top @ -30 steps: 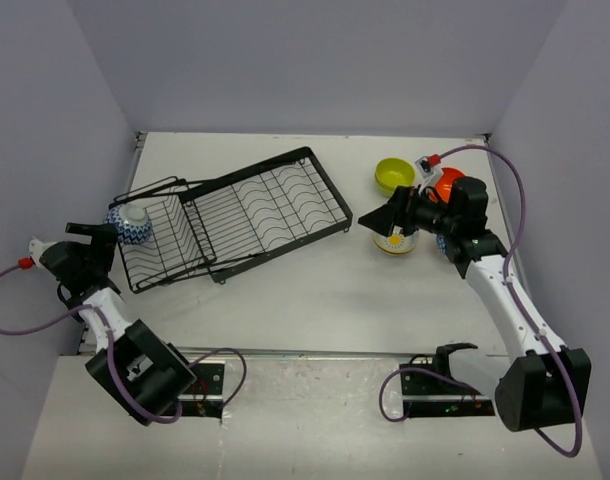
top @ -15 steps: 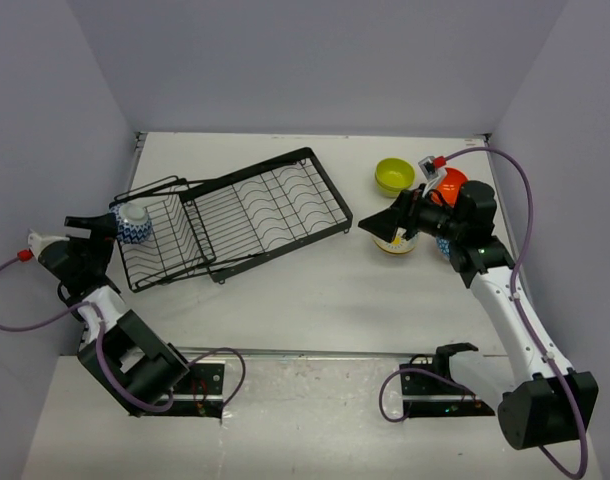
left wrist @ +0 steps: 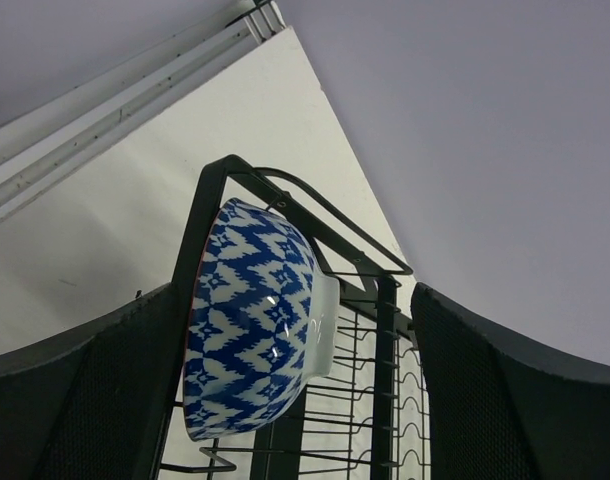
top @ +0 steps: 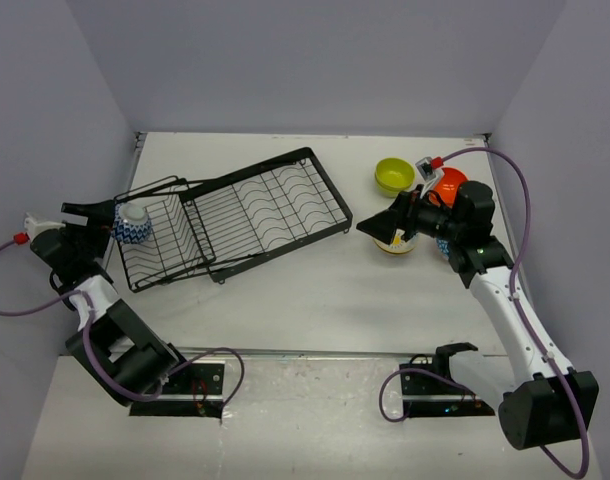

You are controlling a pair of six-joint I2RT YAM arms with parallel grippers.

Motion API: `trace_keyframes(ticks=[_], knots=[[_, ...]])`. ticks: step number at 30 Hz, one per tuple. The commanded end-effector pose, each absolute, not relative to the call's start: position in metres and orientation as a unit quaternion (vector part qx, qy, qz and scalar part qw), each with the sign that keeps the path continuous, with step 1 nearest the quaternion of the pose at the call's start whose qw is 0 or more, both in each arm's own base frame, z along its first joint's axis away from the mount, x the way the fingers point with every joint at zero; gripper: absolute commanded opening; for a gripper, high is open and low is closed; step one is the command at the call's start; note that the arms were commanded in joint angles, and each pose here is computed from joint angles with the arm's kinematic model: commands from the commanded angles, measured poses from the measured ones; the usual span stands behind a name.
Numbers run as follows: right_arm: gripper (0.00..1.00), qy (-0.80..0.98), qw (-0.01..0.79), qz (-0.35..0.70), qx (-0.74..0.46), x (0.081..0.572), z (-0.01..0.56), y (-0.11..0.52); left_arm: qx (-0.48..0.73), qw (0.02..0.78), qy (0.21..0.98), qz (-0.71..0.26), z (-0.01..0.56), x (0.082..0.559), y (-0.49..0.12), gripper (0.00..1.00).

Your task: Unload the bowls from the dish rack

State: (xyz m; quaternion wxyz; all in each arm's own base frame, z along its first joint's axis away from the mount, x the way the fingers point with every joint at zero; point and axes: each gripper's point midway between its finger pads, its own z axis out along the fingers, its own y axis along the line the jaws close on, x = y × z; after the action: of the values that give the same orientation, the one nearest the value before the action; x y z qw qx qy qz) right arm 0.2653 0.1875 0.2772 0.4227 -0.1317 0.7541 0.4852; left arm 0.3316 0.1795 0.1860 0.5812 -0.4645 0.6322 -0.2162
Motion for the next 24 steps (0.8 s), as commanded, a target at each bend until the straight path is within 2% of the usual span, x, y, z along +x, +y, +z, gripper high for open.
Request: trace_keyframes(ticks=[1,21,24], knots=[[0.99,0.744,0.426,0.492,-0.150,0.261,0.280,0.191,-0.434,0.602,0.627,-0.239,0.211,0.342,0.175,0.96],[0.99,0.743,0.429,0.491,-0.154,0.260,0.280,0.194,-0.435,0.593,0.614,-0.288,0.201,0.348,0.160,0.83],[0.99,0.743,0.429,0.490,-0.153,0.260,0.280,0.194,-0.439,0.590,0.612,-0.290,0.198,0.349,0.162,0.76]])
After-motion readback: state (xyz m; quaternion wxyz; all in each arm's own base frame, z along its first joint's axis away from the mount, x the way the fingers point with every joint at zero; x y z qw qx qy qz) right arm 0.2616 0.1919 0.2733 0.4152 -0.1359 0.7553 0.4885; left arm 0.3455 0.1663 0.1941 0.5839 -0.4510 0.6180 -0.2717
